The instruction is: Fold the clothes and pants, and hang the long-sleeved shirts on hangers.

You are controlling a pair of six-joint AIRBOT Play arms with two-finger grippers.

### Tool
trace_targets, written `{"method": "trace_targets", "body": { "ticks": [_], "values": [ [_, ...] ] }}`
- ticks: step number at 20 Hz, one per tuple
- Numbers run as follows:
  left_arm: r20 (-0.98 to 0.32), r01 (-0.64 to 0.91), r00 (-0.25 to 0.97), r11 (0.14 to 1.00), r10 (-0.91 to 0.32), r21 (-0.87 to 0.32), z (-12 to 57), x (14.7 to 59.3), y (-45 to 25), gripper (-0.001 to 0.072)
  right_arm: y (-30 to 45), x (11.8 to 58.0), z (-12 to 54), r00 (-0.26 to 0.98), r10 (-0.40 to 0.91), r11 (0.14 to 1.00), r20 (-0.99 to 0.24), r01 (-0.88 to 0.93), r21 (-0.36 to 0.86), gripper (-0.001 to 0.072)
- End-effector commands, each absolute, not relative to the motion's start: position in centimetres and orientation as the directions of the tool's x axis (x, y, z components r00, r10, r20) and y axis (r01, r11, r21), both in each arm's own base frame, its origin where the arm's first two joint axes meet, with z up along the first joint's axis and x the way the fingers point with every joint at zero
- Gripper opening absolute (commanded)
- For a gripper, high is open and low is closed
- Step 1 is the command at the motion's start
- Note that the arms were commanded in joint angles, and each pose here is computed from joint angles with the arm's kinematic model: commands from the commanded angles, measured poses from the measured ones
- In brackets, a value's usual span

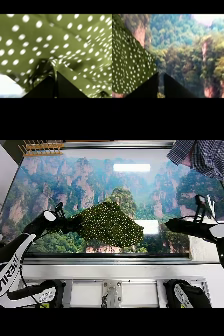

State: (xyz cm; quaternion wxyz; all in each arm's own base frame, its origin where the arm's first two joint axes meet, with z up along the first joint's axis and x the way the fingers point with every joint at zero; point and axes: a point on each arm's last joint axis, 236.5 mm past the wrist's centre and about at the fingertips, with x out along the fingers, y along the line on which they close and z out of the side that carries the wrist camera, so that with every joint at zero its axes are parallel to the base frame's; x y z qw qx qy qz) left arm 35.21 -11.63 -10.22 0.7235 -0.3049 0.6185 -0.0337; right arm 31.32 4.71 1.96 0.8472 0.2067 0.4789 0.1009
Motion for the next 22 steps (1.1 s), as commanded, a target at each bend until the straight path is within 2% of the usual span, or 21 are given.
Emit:
{"method": "trace_targets", "body": {
  "ticks": [1, 4, 8, 13, 14, 15, 16, 19, 20, 22],
  "values": [
    [-0.865, -0.301, 0.235, 0.813, -0.443, -0.498, -9.3, 36.1, -12.2, 0.0003, 7.8, 28.6, -3.8, 0.319, 0.440, 0.881, -0.840, 0.026, 0.472, 0.0464],
    [-0.864, -0.249, 0.261, 0.835, -0.430, -0.491, -7.7, 36.1, -11.9, 0.0003, 11.1, 28.4, -8.2, 0.203, 0.460, 0.884, -0.864, -0.018, 0.467, 0.0463],
    [-0.877, -0.170, 0.292, 0.882, -0.380, -0.439, -5.4, 35.6, -10.6, 0.0003, 14.0, 31.4, -11.0, 0.254, 0.473, 0.867, -0.843, 0.037, 0.498, 0.0463],
    [-0.854, -0.126, 0.358, 0.887, -0.378, -0.445, -2.4, 35.7, -10.5, 0.0003, 16.0, 34.0, -11.0, 0.292, 0.509, 0.828, -0.810, 0.090, 0.553, 0.0458],
    [-0.851, -0.118, 0.368, 0.890, -0.374, -0.441, -1.9, 35.7, -10.4, 0.0003, 16.4, 34.0, -11.2, 0.282, 0.512, 0.830, -0.811, 0.082, 0.552, 0.0324],
    [-0.845, -0.111, 0.382, 0.889, -0.374, -0.444, -1.3, 35.7, -10.4, 0.0003, 16.7, 34.0, -11.3, 0.278, 0.513, 0.831, -0.812, 0.074, 0.551, 0.0128],
    [-0.836, -0.102, 0.400, 0.888, -0.375, -0.447, -0.6, 35.8, -10.4, 0.0003, 16.7, 34.3, -11.0, 0.285, 0.514, 0.833, -0.809, 0.060, 0.550, 0.0012],
    [-0.752, -0.056, 0.548, 0.881, -0.366, -0.470, 6.3, 37.3, -9.0, 0.0003, 16.4, 36.9, -5.6, 0.354, 0.517, 0.852, -0.780, -0.126, 0.508, 0.0006],
    [-0.692, -0.024, 0.628, 0.880, -0.356, -0.475, 10.7, 38.0, -8.2, 0.0003, 15.9, 38.3, -1.6, 0.408, 0.513, 0.858, -0.755, -0.205, 0.471, 0.0005],
    [-0.493, 0.075, 0.806, 0.883, -0.327, -0.463, 22.5, 38.1, -6.9, 0.0003, 15.1, 40.3, 8.2, 0.540, 0.513, 0.858, -0.667, -0.328, 0.395, 0.0005]
  ]
}}
